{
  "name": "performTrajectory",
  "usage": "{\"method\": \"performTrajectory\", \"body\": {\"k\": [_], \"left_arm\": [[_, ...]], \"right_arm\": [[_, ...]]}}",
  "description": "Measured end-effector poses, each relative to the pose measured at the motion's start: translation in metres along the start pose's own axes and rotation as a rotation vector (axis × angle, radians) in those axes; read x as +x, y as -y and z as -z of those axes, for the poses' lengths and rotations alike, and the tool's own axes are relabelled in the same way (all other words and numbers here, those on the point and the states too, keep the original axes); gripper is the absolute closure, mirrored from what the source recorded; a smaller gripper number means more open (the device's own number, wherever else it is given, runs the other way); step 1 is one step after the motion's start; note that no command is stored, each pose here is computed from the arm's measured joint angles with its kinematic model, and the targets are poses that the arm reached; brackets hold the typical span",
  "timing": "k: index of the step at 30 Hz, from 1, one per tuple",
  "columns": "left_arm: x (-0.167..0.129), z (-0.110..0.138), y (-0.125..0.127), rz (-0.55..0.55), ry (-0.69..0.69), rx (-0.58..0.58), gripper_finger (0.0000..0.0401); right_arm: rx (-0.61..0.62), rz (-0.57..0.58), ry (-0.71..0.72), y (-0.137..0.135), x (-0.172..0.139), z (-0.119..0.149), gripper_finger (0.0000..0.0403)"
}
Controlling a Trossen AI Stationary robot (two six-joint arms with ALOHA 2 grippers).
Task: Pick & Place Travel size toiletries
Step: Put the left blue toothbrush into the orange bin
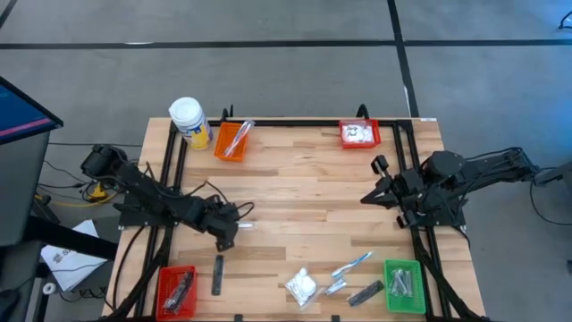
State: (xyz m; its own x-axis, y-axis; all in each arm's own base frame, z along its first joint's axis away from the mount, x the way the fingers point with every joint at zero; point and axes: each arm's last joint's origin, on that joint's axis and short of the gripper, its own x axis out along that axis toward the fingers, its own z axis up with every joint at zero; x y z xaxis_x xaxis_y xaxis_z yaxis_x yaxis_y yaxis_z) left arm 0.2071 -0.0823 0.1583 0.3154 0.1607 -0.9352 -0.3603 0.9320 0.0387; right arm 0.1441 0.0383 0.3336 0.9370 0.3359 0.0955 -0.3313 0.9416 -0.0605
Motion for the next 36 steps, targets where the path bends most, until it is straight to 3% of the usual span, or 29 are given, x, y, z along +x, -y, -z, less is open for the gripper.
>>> {"method": "performTrajectory", "body": {"k": [10,15,24,30,36], "left_arm": [[0.014,0.014,-0.007,-0.013,-0.007,0.007,0.0103],[0.021,0.021,-0.011,-0.016,-0.011,0.008,0.0125],[0.026,0.024,-0.011,0.016,0.010,-0.016,0.0252],[0.027,0.021,-0.015,0.015,0.008,-0.158,0.0374],[0.016,0.008,-0.017,0.049,0.096,-0.210,0.0385]], "right_arm": [[-0.006,0.000,-0.004,0.000,0.000,0.000,0.0403],[-0.009,0.000,-0.004,0.000,0.000,0.000,0.0403],[-0.010,0.000,-0.004,0.000,0.000,0.000,0.0403],[-0.011,0.000,-0.004,0.000,0.000,0.000,0.0403],[-0.011,0.000,-0.004,0.000,0.000,0.000,0.0403]]}}
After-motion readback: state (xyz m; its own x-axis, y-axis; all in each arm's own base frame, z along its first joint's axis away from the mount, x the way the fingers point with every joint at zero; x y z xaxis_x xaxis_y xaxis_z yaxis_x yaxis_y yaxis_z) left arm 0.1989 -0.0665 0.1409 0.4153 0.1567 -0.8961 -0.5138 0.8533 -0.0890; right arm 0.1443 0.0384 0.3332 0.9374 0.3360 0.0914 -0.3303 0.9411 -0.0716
